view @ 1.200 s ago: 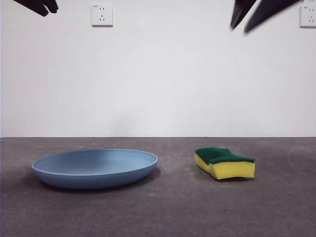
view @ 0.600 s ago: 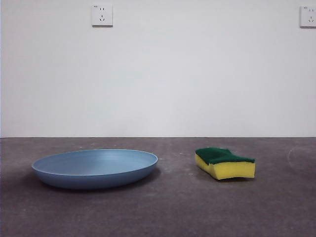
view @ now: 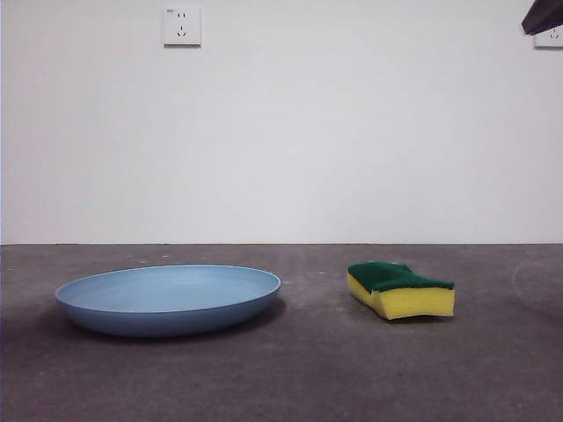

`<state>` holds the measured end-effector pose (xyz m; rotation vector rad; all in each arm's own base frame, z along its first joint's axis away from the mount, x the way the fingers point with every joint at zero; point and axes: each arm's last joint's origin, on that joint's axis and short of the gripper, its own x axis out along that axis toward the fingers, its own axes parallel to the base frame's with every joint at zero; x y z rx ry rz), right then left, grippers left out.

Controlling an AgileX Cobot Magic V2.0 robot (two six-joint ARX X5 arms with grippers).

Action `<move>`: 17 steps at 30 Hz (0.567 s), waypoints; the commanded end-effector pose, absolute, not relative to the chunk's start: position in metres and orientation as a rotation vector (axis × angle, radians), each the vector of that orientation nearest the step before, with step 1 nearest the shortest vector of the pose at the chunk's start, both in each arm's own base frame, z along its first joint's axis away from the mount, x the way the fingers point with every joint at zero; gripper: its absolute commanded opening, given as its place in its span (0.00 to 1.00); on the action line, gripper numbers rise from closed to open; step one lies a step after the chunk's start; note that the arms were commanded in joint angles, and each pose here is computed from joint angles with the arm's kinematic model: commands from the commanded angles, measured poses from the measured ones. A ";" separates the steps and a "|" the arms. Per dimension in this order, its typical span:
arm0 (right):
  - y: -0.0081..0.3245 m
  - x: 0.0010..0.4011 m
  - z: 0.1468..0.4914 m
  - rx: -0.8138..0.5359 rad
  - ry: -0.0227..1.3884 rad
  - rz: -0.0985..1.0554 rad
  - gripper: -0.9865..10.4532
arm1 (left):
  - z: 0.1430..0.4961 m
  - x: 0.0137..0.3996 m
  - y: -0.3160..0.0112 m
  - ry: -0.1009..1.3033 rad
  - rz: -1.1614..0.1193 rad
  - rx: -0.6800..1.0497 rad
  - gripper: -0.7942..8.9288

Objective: Pick up the plate,pick up the cloth,clean the plate with the cloth

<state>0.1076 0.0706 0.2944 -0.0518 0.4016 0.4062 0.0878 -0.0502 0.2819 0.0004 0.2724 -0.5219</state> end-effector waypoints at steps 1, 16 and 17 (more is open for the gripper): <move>0.070 0.107 0.294 -0.038 0.398 0.404 0.08 | 0.278 0.089 -0.051 0.307 -0.525 -0.004 0.08; 0.070 0.107 0.294 -0.038 0.397 0.403 0.09 | 0.275 0.089 -0.051 0.343 -0.524 0.011 0.08; 0.070 0.107 0.294 -0.038 0.397 0.403 0.09 | 0.275 0.089 -0.050 0.327 -0.512 0.038 0.08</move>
